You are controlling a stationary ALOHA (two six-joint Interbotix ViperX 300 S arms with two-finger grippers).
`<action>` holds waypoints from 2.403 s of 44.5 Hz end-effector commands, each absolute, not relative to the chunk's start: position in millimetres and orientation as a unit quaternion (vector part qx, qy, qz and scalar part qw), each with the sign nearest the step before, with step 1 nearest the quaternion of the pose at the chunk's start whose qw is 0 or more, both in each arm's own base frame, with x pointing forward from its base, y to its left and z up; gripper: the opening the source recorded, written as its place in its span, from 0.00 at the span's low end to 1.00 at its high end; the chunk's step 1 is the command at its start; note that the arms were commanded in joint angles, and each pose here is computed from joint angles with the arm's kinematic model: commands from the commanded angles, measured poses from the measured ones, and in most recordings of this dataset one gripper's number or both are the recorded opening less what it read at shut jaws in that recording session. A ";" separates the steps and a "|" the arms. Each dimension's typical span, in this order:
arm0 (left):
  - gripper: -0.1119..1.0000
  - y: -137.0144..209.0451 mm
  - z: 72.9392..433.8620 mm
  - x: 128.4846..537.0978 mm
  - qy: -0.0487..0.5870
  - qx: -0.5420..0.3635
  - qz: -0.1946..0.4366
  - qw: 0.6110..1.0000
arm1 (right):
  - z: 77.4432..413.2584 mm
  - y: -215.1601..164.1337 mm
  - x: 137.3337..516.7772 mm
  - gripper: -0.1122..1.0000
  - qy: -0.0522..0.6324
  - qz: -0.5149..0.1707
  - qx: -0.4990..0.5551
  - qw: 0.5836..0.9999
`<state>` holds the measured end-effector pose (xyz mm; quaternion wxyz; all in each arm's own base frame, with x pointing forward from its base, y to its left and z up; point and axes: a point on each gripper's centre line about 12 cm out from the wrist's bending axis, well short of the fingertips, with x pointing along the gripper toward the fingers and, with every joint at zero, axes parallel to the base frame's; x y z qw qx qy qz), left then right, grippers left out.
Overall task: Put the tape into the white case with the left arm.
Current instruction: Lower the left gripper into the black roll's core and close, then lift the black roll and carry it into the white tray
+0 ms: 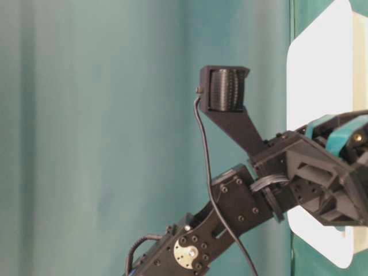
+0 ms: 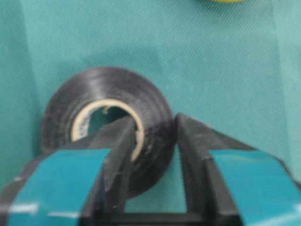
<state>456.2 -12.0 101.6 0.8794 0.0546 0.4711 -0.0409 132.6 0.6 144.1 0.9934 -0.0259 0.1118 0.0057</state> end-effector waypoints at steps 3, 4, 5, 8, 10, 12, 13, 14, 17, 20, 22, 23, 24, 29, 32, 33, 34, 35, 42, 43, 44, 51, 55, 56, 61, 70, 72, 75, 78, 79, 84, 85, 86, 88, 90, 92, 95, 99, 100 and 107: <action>0.31 -10.7 116.8 460.8 0.456 0.055 -0.039 0.887 | 147.3 0.7 134.2 0.02 0.106 0.006 -0.026 0.994; 0.31 -10.7 116.8 460.8 0.456 0.054 -0.039 0.887 | 147.3 0.4 134.2 0.02 0.106 0.005 -0.026 0.994; 0.31 -10.7 117.5 460.9 0.456 0.055 -0.039 0.888 | 147.3 0.7 134.2 0.02 0.106 0.006 -0.026 0.994; 0.31 -10.7 120.4 460.9 0.453 0.055 -0.039 0.889 | 147.5 0.4 134.2 0.02 0.106 0.005 -0.026 0.994; 0.31 -11.4 123.2 460.9 0.450 0.054 -0.039 0.890 | 147.3 0.4 134.2 0.02 0.106 0.005 -0.026 0.994; 0.31 -13.6 128.6 461.3 0.445 0.055 -0.041 0.893 | 147.3 0.4 134.2 0.02 0.106 0.005 -0.026 0.994; 0.31 -14.3 131.6 461.9 0.442 0.056 -0.041 0.894 | 147.3 0.7 134.2 0.02 0.106 0.006 -0.026 0.994; 0.31 -16.4 136.5 462.9 0.437 0.057 -0.043 0.897 | 147.3 0.7 134.2 0.02 0.106 0.006 -0.026 0.994; 0.31 -23.0 149.3 464.9 0.425 0.060 -0.049 0.902 | 147.3 0.4 134.2 0.02 0.106 0.005 -0.026 0.994; 0.31 -30.2 162.9 467.1 0.414 0.064 -0.056 0.906 | 147.3 0.4 134.2 0.02 0.106 0.005 -0.026 0.994; 0.31 -34.7 171.6 467.8 0.410 0.066 -0.060 0.908 | 147.3 0.4 134.2 0.02 0.106 0.005 -0.026 0.994; 0.31 -36.9 174.9 468.4 0.409 0.066 -0.062 0.908 | 147.3 0.4 134.2 0.02 0.106 0.005 -0.026 0.994; 0.31 -39.1 179.5 468.6 0.408 0.067 -0.064 0.908 | 147.5 0.4 134.2 0.02 0.106 0.005 -0.026 0.994; 0.31 -42.1 188.8 468.6 0.418 0.069 -0.068 0.903 | 147.5 0.7 134.2 0.02 0.106 0.006 -0.026 0.994; 0.31 -41.5 191.9 468.6 0.426 0.070 -0.069 0.899 | 147.3 0.4 134.2 0.02 0.106 0.005 -0.026 0.994; 0.31 -41.5 192.6 468.5 0.429 0.071 -0.069 0.898 | 147.3 0.7 134.2 0.02 0.106 0.006 -0.026 0.994; 0.31 -41.6 193.6 468.8 0.431 0.071 -0.069 0.897 | 147.3 0.4 134.2 0.02 0.106 0.005 -0.026 0.994; 0.31 -40.9 194.3 469.1 0.431 0.070 -0.069 0.897 | 147.3 0.7 134.2 0.02 0.106 0.006 -0.026 0.994; 0.31 -38.8 196.2 469.9 0.432 0.077 -0.070 0.896 | 147.3 0.4 134.2 0.02 0.106 0.005 -0.026 0.994; 0.31 -37.3 196.1 469.8 0.433 0.080 -0.071 0.895 | 147.5 0.7 134.2 0.02 0.106 0.006 -0.026 0.994; 0.31 -36.6 196.1 469.9 0.433 0.082 -0.071 0.895 | 147.3 0.7 134.2 0.02 0.106 0.006 -0.026 0.994; 0.31 -22.1 197.7 467.8 0.438 0.094 -0.067 0.892 | 147.3 0.4 134.2 0.02 0.106 0.005 -0.026 0.994; 0.31 -5.6 204.0 463.8 0.439 0.093 -0.055 0.892 | 147.3 0.4 134.2 0.02 0.106 0.005 -0.026 0.994; 0.31 -2.7 206.4 463.0 0.437 0.092 -0.052 0.893 | 147.3 0.4 134.2 0.02 0.106 0.005 -0.026 0.994; 0.31 14.3 210.9 461.8 0.429 0.091 -0.038 0.898 | 147.1 0.4 134.2 0.02 0.107 0.005 -0.026 0.994; 0.31 31.5 208.7 472.3 0.411 0.111 -0.031 0.904 | 147.5 0.7 134.2 0.02 0.106 0.006 -0.026 0.994; 0.31 35.4 208.2 475.3 0.408 0.120 -0.031 0.905 | 147.3 0.4 134.2 0.02 0.106 0.005 -0.026 0.994; 0.31 41.7 206.4 479.5 0.405 0.131 -0.030 0.904 | 147.3 0.4 134.2 0.02 0.106 0.005 -0.026 0.994; 0.31 47.3 206.4 484.1 0.401 0.138 -0.029 0.905 | 147.5 0.4 134.2 0.02 0.106 0.005 -0.026 0.994; 0.31 49.8 205.4 486.2 0.399 0.139 -0.027 0.906 | 147.5 0.7 134.2 0.02 0.106 0.006 -0.026 0.994; 0.31 57.0 204.8 495.6 0.389 0.145 -0.022 0.909 | 147.3 0.7 134.2 0.02 0.106 0.006 -0.026 0.994; 0.31 58.0 204.1 497.3 0.389 0.145 -0.021 0.910 | 147.3 0.4 134.2 0.02 0.106 0.005 -0.026 0.994; 0.31 60.5 203.2 499.2 0.388 0.144 -0.019 0.910 | 147.3 0.7 134.2 0.02 0.106 0.006 -0.026 0.994; 0.31 63.2 200.9 501.9 0.389 0.144 -0.018 0.910 | 147.1 0.4 134.2 0.02 0.107 0.005 -0.026 0.994; 0.31 67.6 199.6 505.0 0.389 0.144 -0.014 0.910 | 147.3 0.4 134.2 0.02 0.106 0.005 -0.026 0.994; 0.31 71.8 197.2 507.4 0.391 0.141 -0.011 0.910 | 147.3 0.4 134.2 0.02 0.106 0.005 -0.026 0.994; 0.31 78.7 194.1 510.6 0.392 0.138 -0.005 0.910 | 147.3 0.4 134.2 0.02 0.106 0.005 -0.026 0.994; 0.31 84.9 188.7 513.7 0.396 0.135 -0.001 0.908 | 147.3 0.5 134.2 0.02 0.106 0.006 -0.026 0.994; 0.31 86.6 186.6 514.4 0.397 0.135 0.001 0.908 | 147.3 0.4 134.1 0.02 0.106 0.005 -0.026 0.994; 0.31 89.5 178.1 516.8 0.398 0.133 0.003 0.908 | 147.3 0.4 134.2 0.02 0.106 0.005 -0.026 0.994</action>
